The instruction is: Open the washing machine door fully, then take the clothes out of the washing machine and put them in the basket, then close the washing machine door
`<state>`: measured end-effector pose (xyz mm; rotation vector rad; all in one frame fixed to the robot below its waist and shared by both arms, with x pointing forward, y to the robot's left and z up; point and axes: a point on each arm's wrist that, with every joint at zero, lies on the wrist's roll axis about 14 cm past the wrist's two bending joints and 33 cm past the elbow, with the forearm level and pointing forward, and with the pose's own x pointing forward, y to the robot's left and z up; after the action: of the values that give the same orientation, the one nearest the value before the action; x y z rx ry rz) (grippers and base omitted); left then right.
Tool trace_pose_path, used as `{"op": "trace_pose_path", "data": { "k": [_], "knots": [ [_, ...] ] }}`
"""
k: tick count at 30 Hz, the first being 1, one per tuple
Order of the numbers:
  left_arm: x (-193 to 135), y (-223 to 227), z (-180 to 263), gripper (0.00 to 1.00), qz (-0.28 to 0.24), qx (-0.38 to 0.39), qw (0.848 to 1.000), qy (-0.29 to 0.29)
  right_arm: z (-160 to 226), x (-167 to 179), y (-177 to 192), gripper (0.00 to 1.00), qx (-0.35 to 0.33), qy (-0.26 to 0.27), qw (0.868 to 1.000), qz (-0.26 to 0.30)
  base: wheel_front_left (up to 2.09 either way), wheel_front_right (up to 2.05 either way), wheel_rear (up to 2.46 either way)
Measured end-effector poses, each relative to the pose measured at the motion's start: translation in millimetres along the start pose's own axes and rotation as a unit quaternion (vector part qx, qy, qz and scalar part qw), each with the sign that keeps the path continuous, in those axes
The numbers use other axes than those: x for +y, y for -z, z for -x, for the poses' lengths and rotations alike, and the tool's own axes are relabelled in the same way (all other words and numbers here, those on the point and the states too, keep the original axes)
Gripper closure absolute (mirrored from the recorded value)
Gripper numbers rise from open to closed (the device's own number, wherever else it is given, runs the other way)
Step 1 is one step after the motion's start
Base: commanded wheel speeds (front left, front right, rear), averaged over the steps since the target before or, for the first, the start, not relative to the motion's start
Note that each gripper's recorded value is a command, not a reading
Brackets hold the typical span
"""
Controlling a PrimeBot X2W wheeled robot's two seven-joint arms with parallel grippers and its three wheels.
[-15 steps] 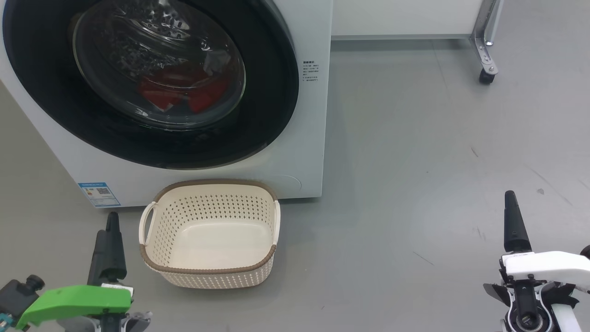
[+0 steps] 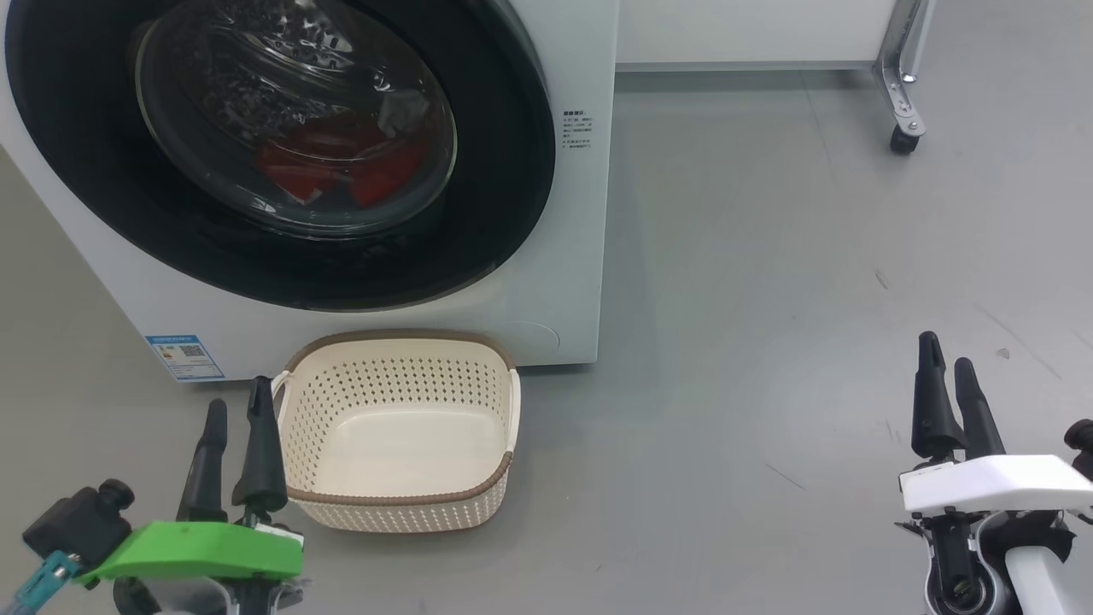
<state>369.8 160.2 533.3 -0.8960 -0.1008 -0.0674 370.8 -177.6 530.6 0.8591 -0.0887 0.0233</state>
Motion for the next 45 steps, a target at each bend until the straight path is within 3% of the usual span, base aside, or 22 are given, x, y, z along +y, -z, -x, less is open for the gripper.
{"op": "trace_pose_path", "data": {
  "k": [13, 18, 27, 34, 45],
  "knots": [
    [-16, 17, 1, 0.00, -0.154, 0.018, 0.987, 0.031, -1, 16, 10, 0.00, 0.004, -0.024, 0.994, 0.105, 0.00, 0.00, 0.00],
    [-22, 28, 3, 0.00, -0.221, 0.028, 0.974, 0.047, 0, 21, 15, 0.00, 0.006, -0.033, 0.989, 0.145, 0.00, 0.00, 0.00],
    [-19, 52, 10, 0.00, -0.290, 0.054, 0.954, 0.056, 2, 20, 28, 0.00, 0.020, -0.034, 0.976, 0.213, 0.00, 0.00, 0.00],
    [-11, 66, 16, 0.00, -0.326, 0.070, 0.942, 0.048, 4, 14, 37, 0.00, 0.034, -0.027, 0.963, 0.265, 0.00, 0.00, 0.00],
    [4, 83, 24, 0.00, -0.328, 0.103, 0.938, 0.029, 9, -2, 52, 0.00, 0.077, -0.003, 0.959, 0.271, 0.00, 0.00, 0.00]
  ]
}}
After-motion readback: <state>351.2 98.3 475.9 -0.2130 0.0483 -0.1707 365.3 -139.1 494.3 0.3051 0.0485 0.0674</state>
